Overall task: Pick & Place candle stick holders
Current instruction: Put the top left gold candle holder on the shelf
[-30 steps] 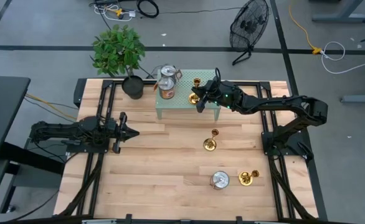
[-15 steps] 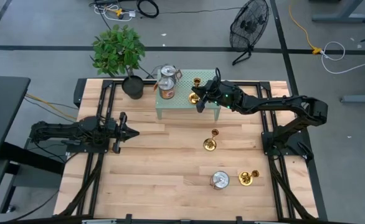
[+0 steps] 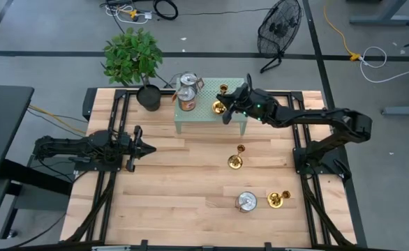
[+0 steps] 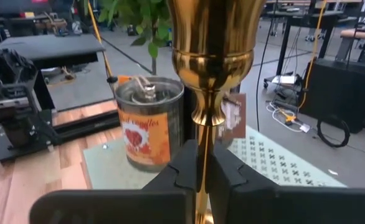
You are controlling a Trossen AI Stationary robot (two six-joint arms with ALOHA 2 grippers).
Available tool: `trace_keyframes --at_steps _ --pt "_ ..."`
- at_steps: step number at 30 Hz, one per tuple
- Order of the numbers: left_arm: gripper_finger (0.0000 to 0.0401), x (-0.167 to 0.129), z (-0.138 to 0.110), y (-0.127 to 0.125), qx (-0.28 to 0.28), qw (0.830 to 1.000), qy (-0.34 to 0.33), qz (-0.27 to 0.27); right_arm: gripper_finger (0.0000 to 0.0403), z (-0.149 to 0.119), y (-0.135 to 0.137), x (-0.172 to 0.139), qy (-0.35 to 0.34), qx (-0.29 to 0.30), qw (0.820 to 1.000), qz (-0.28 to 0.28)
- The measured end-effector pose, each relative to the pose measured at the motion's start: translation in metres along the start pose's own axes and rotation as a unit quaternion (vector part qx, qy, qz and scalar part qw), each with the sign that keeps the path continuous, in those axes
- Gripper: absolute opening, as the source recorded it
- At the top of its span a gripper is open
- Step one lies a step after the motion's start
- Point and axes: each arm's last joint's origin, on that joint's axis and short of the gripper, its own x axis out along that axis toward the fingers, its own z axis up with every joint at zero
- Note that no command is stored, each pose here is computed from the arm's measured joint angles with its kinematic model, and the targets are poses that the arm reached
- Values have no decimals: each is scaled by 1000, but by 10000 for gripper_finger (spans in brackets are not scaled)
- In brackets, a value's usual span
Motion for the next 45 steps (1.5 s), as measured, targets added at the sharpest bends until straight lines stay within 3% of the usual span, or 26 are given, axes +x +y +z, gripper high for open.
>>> trace_keyframes --at_steps 8,20,29,45 --pt "30 0 0 0 0 1000 0 0 17 9 -15 -5 -12 5 1000 -24" --pt "30 0 0 0 0 1000 0 0 18 29 -61 -7 -2 -22 995 -99" --pt "30 0 0 0 0 1000 0 0 18 30 -94 -10 7 -18 988 -151" --pt "30 0 0 0 0 1000 0 0 15 9 -99 9 37 -16 992 -117"
